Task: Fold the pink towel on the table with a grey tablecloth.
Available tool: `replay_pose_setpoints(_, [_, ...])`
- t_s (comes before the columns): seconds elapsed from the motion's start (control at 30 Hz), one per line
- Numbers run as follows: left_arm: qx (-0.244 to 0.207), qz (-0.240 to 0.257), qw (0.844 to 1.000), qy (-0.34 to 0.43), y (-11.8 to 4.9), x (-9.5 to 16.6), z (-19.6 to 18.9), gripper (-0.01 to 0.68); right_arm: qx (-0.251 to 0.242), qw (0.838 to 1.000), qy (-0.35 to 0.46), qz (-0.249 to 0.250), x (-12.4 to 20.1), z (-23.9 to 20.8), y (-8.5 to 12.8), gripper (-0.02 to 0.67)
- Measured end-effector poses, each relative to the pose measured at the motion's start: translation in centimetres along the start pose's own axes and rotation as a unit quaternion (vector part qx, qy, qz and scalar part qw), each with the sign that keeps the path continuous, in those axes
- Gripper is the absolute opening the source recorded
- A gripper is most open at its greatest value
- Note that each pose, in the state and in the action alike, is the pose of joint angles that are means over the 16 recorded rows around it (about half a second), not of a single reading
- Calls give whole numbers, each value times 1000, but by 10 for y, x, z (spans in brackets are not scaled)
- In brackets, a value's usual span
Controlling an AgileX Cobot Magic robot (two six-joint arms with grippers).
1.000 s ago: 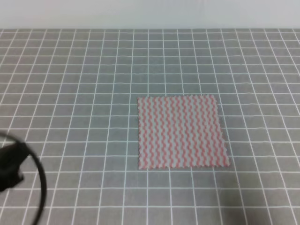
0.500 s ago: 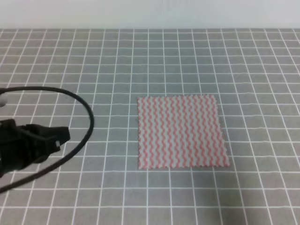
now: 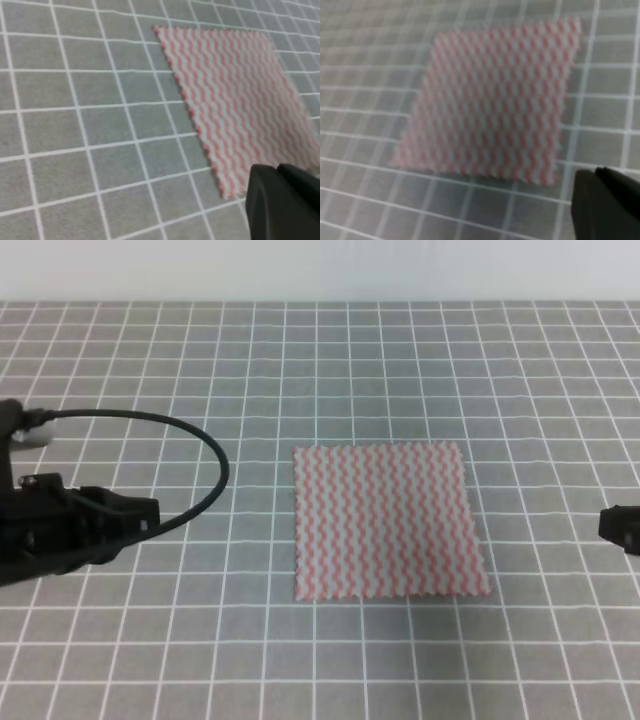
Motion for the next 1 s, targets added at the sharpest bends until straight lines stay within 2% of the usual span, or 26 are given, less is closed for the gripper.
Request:
replay_pose_setpoints(0.23, [-9,11,999,31,-1,6,27,-2,16,988,147,-39,-3,44,-10,-17])
replay_pose_setpoints(0.53, [-8,63,992,113,-24,16,71,-3,56,956,266,-111,0,95,-1,-1])
replay_pose_setpoints(0.7, [-21,101,982,158,-37,18,91,-3,61,946,296,-120,6,114,4,78])
replay_pose_setpoints(1.0, [-53,136,971,188,-45,13,108,-2,44,946,311,-84,21,143,8,255])
Point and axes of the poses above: a point on each arm's last joint axis where the gripper is mounted, z pointing out along that axis toward the gripper, y along the wrist's bending axis when the last joint is at zero, x = y × z, the point moved 7 cm from there along z, pointing out along that axis toward the gripper, and after that the axes turned 15 degrees about -z, right-handed, at the moved point
